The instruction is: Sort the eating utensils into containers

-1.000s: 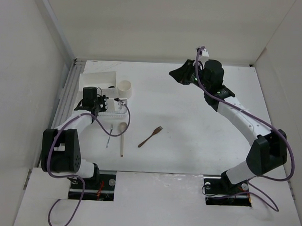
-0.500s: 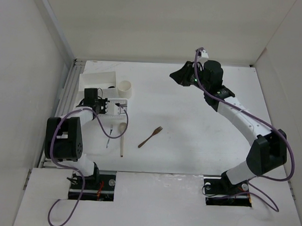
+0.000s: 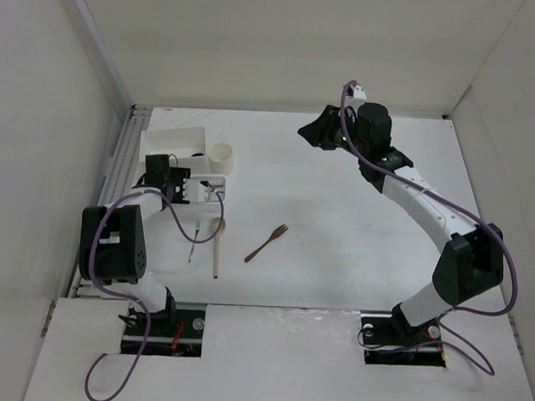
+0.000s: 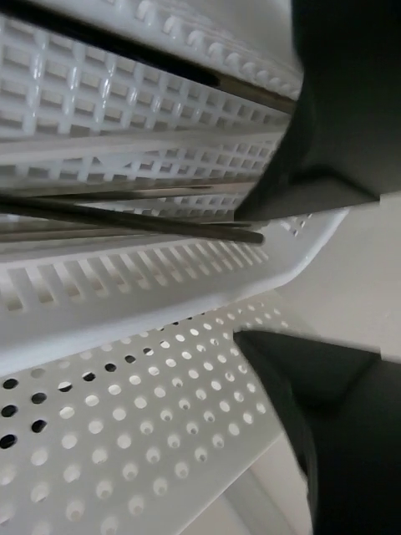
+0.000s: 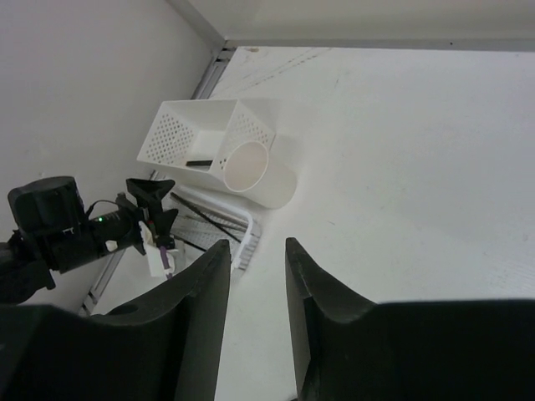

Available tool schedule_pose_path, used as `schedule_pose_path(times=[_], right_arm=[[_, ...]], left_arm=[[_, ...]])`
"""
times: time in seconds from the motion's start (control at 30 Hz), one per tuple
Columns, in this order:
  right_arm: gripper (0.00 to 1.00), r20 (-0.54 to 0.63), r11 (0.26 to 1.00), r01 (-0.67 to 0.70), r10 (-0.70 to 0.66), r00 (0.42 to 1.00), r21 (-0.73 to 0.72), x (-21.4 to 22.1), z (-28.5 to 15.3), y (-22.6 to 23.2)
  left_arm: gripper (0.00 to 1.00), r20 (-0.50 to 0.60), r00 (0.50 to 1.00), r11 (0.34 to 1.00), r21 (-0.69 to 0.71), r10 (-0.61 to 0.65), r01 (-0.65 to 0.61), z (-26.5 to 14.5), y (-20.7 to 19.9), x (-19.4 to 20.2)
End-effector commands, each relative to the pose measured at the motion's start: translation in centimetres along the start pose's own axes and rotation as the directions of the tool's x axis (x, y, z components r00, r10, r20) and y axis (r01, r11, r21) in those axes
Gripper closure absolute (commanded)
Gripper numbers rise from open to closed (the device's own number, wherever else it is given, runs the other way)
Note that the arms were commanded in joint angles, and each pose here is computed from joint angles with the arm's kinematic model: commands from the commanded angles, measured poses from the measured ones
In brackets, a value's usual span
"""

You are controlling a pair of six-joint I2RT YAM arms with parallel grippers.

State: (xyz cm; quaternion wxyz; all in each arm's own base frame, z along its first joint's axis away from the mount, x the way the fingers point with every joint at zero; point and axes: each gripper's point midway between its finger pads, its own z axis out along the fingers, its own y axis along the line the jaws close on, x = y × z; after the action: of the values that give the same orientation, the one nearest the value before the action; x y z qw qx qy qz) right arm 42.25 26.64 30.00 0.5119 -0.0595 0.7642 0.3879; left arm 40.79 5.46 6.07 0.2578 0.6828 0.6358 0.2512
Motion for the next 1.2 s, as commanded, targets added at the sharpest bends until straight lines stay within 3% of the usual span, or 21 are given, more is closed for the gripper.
schedule_pose_path(times=[0.0, 0.1, 0.3, 0.43, 0.53, 0.73, 0.83, 0.97, 1.0, 1.1, 1.17], right_arm=[[0.61, 0.047, 0.999, 0.031, -0.03, 0.998, -0.009, -2.4, 0.1, 0.7], [0.57, 0.018, 0.999, 0.04, -0.04, 0.999, 0.022, -1.8, 0.3, 0.4], [0.54, -0.04, 0.988, 0.131, -0.128, 0.991, 0.083, -0.4, 0.4, 0.9], [0.47, -0.193, 0.966, 0.165, -0.126, 0.973, 0.2, 3.2, -0.2, -0.6], [0.44, -0.243, 0.964, 0.155, -0.102, 0.965, 0.214, 5.5, -1.0, -1.2], [0.44, -0.217, 0.971, 0.131, -0.086, 0.972, 0.202, 6.3, -2.1, -0.8], [0.44, -0.211, 0.969, 0.133, -0.088, 0.973, 0.209, 6.0, -2.8, -0.7], [0.43, -0.214, 0.969, 0.133, -0.087, 0.973, 0.21, 6.2, -3.5, -0.6], [0.43, -0.218, 0.968, 0.142, -0.095, 0.971, 0.209, 6.1, -3.9, -0.5], [0.4, -0.252, 0.961, 0.122, -0.058, 0.966, 0.248, 7.7, -4.5, -1.6], [0.37, -0.261, 0.957, 0.106, -0.033, 0.965, 0.27, 8.5, -4.6, -2.1]], left_arm=[[0.45, -0.04, 0.997, 0.997, -0.057, -0.059, 0.057, -0.4, 2.0, 0.9], [0.43, -0.068, 0.99, 0.991, -0.05, -0.127, 0.124, -0.3, 2.6, 1.5], [0.43, -0.043, 0.949, 0.944, -0.131, -0.312, 0.304, -1.7, 7.6, 1.9], [0.43, 0.028, 0.918, 0.912, -0.106, -0.397, 0.397, -3.7, 10.0, 0.7], [0.43, 0.06, 0.89, 0.887, -0.083, -0.452, 0.455, -5.3, 10.6, 0.0], [0.47, 0.034, 0.888, 0.887, 0.06, -0.459, 0.457, -5.7, 5.6, -1.0], [0.47, 0.042, 0.88, 0.88, 0.063, -0.473, 0.47, -6.5, 4.7, -1.4], [0.5, 0.126, 0.777, 0.787, 0.066, -0.616, 0.613, -8.0, 7.1, -3.0], [0.51, 0.148, 0.729, 0.743, 0.094, -0.668, 0.662, -8.5, 7.4, -3.8], [0.5, 0.231, 0.667, 0.705, 0.188, -0.709, 0.684, -10.6, 8.8, -8.3], [0.48, 0.233, 0.621, 0.664, 0.287, -0.748, 0.691, -11.8, 7.8, -12.6]])
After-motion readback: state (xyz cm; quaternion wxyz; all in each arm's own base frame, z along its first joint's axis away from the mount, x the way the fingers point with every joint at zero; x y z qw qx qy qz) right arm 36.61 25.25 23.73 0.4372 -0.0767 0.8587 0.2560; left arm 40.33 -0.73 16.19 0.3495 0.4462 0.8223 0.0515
